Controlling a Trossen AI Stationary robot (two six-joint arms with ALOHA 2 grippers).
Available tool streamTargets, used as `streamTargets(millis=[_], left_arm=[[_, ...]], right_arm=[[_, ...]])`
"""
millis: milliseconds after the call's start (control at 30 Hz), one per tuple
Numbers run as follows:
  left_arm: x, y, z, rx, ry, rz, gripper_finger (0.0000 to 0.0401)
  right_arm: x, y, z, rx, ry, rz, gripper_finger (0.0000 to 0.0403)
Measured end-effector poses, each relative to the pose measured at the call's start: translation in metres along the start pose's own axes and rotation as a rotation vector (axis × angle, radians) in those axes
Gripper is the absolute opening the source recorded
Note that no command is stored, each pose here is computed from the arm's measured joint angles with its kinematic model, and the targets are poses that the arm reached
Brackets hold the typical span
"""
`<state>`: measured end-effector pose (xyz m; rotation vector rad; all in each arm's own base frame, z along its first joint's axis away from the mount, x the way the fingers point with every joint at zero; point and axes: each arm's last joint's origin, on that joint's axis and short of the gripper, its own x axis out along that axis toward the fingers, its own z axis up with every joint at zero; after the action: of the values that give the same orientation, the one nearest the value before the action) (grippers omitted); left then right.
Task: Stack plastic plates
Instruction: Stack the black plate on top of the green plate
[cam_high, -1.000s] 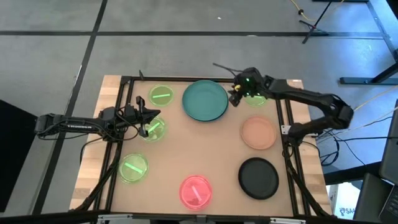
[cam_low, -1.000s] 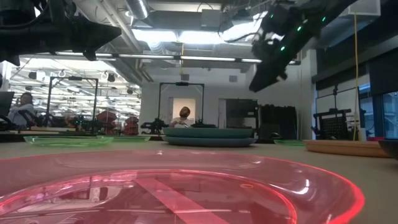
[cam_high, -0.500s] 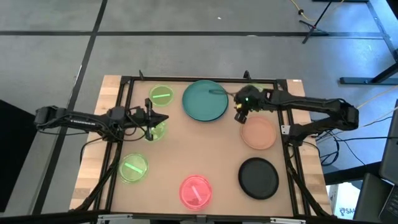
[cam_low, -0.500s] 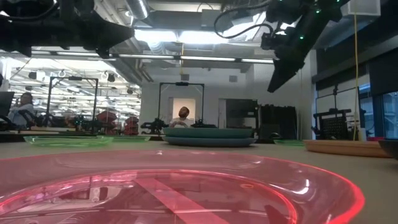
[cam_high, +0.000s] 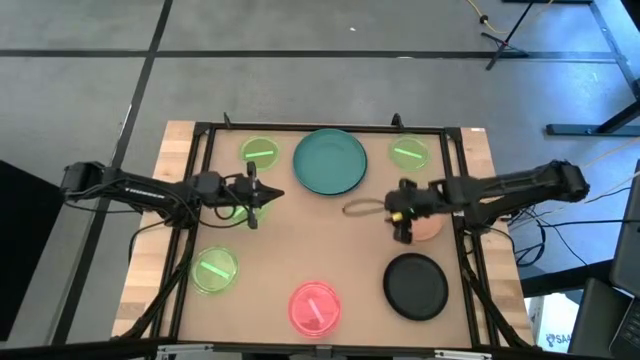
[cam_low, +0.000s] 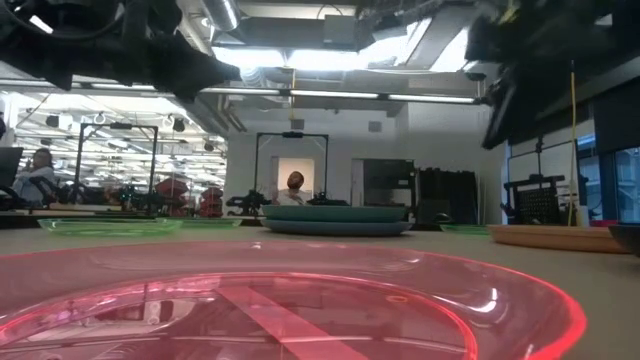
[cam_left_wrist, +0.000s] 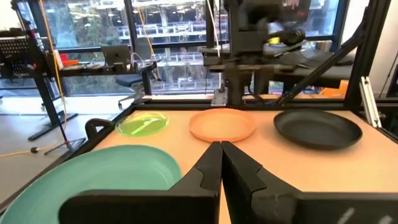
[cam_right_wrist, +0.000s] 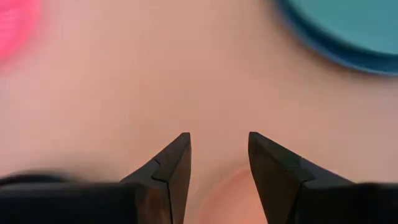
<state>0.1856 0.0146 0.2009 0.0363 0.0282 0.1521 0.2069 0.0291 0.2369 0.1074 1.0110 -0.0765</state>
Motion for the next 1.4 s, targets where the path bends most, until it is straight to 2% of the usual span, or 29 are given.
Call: streamTargets(millis=[200, 400, 600, 967, 1067, 1333, 1400], left_arm=[[0.001, 0.000, 0.000, -0.007, -0.008, 0.000, 0.0002], [0.001, 0.000, 0.000, -0.009, -0.007, 0.000, 0.0002], [0.001, 0.000, 0.000, -0.006, -0.008, 0.000, 0.0002], [0.001, 0.000, 0.000, 0.000, -0.009, 0.000, 0.0002], [0.001, 0.000, 0.000, 0.001, -0.008, 0.001, 0.0002], [0.001, 0.000, 0.000, 0.001, -0.009, 0.001, 0.0002], [0.001, 0.000, 0.000, 0.002, -0.009, 0.001, 0.0002]], right_arm=[[-0.002, 0.041, -0.015, -0.135, 0.046, 0.137, 0.0150], [0.004, 0.063, -0.032, -0.135, 0.153, 0.164, 0.0150], [0.026, 0.059, -0.057, -0.122, 0.261, 0.108, 0.0149], [0.046, 0.053, -0.077, -0.110, 0.242, 0.129, 0.0146], [0.047, 0.053, -0.079, -0.111, 0.245, 0.128, 0.0126], [0.054, 0.049, -0.087, -0.113, 0.246, 0.126, 0.0023], [0.054, 0.050, -0.086, -0.132, 0.227, 0.140, 0.0007]])
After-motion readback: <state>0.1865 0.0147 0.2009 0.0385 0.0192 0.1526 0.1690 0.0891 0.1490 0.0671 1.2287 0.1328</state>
